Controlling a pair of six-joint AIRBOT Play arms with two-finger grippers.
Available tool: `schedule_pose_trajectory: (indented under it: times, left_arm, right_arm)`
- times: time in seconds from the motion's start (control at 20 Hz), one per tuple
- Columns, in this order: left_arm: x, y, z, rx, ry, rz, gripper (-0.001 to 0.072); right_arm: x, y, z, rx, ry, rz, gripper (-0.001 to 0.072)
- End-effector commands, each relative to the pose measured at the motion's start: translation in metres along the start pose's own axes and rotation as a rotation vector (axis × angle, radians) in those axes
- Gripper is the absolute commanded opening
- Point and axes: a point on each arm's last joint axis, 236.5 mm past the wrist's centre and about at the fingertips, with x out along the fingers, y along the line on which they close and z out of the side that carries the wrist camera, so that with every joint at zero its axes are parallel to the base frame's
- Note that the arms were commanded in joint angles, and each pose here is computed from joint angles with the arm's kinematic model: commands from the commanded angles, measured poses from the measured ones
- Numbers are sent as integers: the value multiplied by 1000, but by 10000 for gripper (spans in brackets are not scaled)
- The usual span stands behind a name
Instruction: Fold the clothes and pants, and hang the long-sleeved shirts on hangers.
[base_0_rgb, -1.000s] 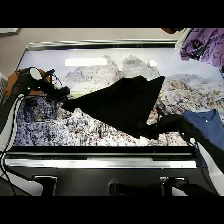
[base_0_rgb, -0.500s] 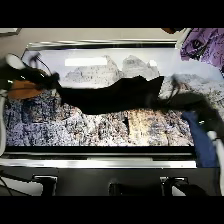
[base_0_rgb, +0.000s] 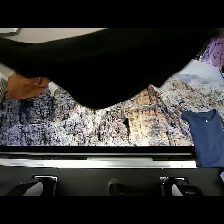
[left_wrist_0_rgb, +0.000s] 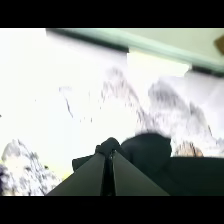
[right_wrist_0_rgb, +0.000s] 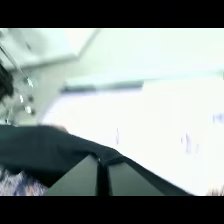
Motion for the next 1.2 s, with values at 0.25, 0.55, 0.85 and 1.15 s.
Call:
schedule_pose_trajectory:
  times: [0.25, 0.55, 0.85, 1.15]
  left_arm:
    - [-129, -7, 42, 52, -361, 144, 17]
    - [68, 73, -30, -42, 76, 188, 17]
    - [284, 148, -176, -124, 446, 214, 17]
    - [369, 169, -291, -210, 616, 223, 19]
  right_arm:
    - [-52, 15, 23, 14, -111, -103, 31]
    - [95, -126, -68, 275, 314, -206, 31]
    - [257, -260, -238, 385, 595, -284, 31]
    - [314, -326, -363, 611, 670, -358, 32]
